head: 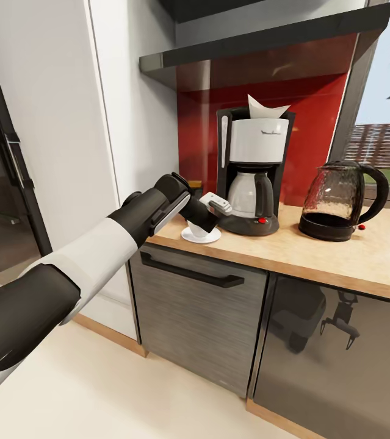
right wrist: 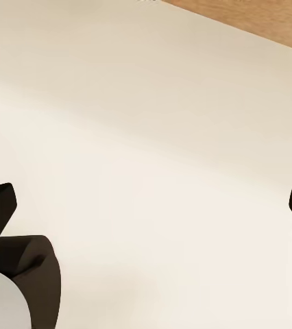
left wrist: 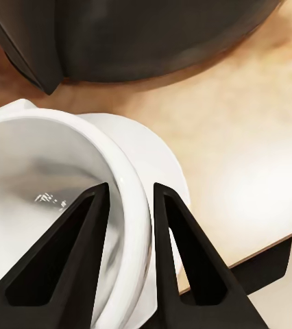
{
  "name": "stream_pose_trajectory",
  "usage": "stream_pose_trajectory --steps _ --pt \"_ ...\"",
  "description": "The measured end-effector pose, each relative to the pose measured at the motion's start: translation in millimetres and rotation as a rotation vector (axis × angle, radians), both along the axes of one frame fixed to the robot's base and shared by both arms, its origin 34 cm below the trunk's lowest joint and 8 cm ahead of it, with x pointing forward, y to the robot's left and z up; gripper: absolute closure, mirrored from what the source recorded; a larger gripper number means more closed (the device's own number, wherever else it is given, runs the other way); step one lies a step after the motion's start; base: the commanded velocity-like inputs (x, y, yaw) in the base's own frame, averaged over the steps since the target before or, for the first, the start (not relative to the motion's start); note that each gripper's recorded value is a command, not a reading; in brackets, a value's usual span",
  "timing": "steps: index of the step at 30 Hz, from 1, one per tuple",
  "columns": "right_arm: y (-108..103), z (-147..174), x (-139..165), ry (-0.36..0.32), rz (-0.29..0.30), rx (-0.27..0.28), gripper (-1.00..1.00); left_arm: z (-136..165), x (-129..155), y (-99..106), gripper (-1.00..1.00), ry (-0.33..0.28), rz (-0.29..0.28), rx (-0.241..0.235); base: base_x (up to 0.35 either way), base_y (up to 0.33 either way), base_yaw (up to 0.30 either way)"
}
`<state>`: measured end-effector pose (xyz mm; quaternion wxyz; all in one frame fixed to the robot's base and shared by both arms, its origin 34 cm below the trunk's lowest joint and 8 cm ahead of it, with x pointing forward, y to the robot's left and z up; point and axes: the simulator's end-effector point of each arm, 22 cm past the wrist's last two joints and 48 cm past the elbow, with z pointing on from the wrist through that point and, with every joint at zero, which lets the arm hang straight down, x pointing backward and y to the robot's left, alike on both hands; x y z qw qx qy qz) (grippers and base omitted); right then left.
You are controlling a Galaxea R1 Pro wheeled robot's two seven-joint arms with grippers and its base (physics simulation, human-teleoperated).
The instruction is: Set up a coffee station on the kitchen countertop: keep the coffee maker on the countertop, move the bottle of coffee from the kitchen shelf to the counter next to the coffee maker, place a paper coffee filter on top of the coffee maker, put the saucer next to the coffee maker with the coffee cup on the saucer, and place the electric kettle next to the coffee maker.
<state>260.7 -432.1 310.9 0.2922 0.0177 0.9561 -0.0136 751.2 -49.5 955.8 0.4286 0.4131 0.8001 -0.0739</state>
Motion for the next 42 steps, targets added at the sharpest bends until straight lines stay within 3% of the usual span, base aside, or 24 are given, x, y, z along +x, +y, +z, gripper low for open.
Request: stream_pose_trajectory --steps 38,42 --pt "0.0 -6.6 -1.5 0.0 0.0 0.0 -1.0 -6.1 -1.4 0.0 1.0 0.0 0.0 -0.002 0.0 0.0 0.0" --pt "0.0 -6.5 -1.4 0.0 0.0 0.0 -1.0 -2.0 -0.9 0.1 1.0 0.004 0.003 -0.023 0.0 0.0 0.0"
